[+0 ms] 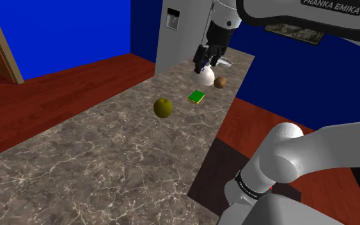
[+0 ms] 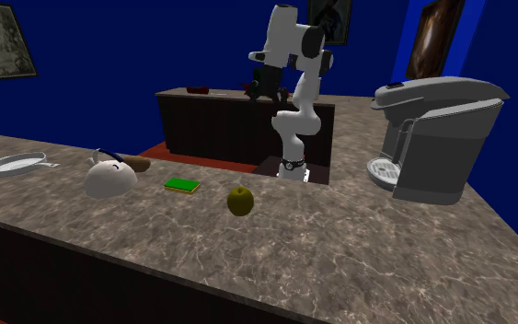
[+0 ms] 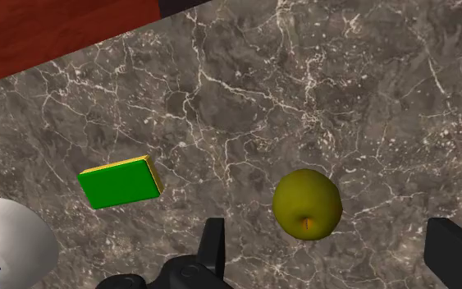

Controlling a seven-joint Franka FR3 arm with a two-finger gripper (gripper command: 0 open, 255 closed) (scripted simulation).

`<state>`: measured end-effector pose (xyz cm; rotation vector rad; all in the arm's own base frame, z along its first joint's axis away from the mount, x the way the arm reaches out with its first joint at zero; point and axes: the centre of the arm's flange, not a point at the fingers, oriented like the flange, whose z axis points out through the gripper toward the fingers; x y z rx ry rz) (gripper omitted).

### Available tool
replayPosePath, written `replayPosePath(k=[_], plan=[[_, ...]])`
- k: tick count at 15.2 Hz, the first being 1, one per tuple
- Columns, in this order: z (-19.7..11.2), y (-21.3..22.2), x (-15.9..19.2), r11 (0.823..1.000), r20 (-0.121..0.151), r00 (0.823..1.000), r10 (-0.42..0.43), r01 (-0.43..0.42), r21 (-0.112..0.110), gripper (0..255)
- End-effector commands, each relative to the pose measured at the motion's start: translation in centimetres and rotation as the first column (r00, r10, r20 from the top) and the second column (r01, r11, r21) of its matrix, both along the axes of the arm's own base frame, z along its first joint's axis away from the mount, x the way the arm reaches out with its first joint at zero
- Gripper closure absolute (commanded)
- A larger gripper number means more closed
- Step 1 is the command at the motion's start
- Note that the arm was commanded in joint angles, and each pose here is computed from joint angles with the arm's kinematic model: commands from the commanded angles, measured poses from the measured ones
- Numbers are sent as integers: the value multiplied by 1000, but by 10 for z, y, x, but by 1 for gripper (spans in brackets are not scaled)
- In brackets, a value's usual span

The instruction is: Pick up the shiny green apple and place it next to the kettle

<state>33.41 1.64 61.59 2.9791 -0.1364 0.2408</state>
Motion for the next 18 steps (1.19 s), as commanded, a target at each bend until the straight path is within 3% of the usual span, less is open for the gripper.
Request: replayPosePath(k=[1, 18], plan=[[0, 0, 0, 1000, 0, 1000, 0, 0, 0, 0], [-175, -19, 123, 996, 138, 990, -17, 5, 89, 0]])
